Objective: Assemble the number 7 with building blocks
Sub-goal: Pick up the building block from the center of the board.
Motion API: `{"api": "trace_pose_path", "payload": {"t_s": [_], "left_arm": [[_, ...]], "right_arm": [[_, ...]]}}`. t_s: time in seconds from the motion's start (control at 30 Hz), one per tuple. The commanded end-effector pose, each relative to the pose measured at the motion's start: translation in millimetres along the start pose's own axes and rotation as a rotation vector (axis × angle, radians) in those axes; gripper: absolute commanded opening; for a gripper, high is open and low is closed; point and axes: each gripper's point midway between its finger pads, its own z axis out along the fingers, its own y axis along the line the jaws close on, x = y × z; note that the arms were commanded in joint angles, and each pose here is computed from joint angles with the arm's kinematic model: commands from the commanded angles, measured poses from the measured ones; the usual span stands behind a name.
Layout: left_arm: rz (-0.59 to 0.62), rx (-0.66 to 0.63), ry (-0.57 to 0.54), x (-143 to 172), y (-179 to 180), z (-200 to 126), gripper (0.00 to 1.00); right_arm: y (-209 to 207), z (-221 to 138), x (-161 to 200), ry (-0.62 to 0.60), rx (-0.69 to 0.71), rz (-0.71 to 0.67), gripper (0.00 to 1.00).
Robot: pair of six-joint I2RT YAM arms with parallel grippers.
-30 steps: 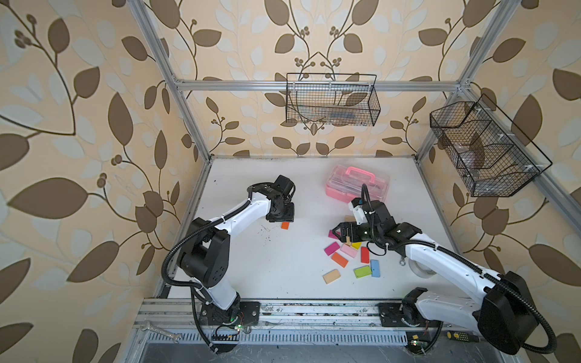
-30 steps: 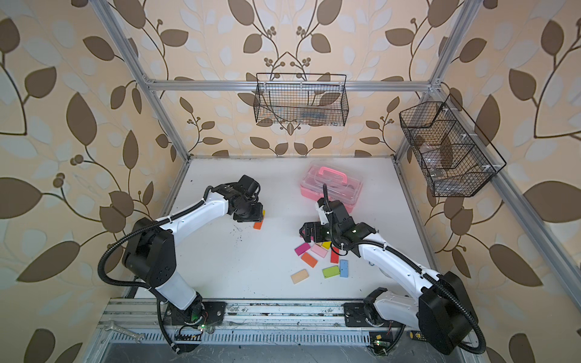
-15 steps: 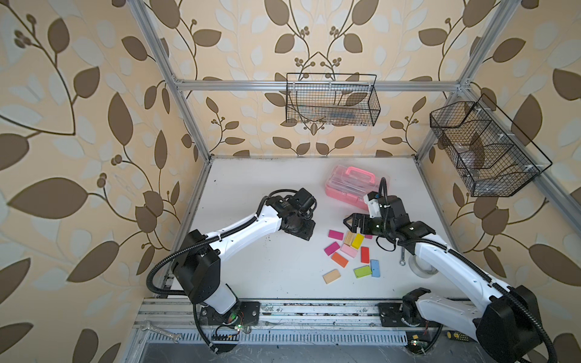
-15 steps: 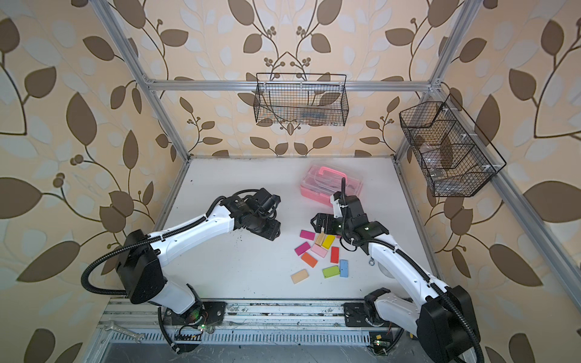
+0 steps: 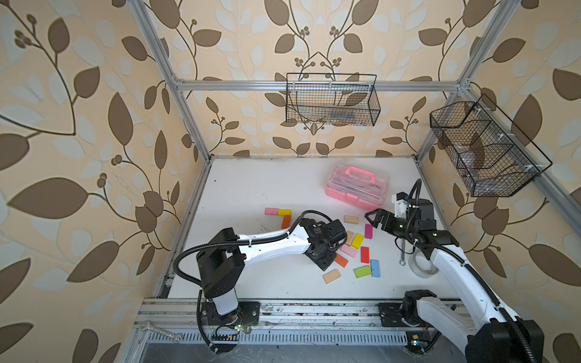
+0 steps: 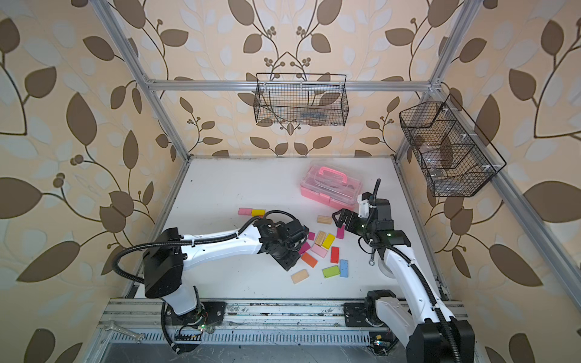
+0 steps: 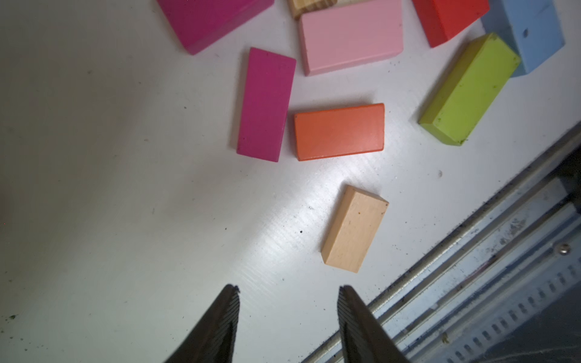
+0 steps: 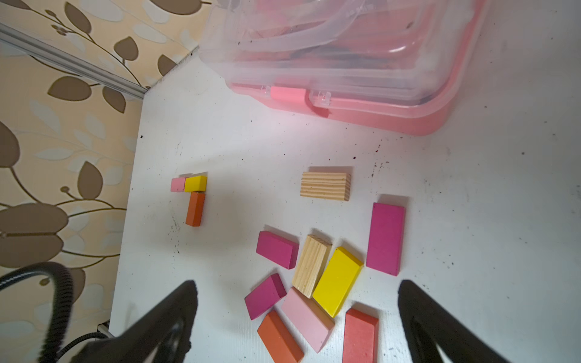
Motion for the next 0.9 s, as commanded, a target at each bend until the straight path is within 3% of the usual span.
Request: {"api": "trace_pose_path", "payload": {"t_s": [0.0,0.53,0.87], "left_arm": [[0.050,-0.030,0.010,-6,-13,8,0.53],[0.089,0.002,0.099,3,-42,48,0.51],[0.094,0.010,0.125,9,-46,54,0.49]], "right_arm": [[0,0,10,0.035,-0.021,0.009,1.00],[-5,8,18,0.054,-0.026,0.025,1.00],[-6,8,20,0.056,-0.028,0.027,1.00]]}}
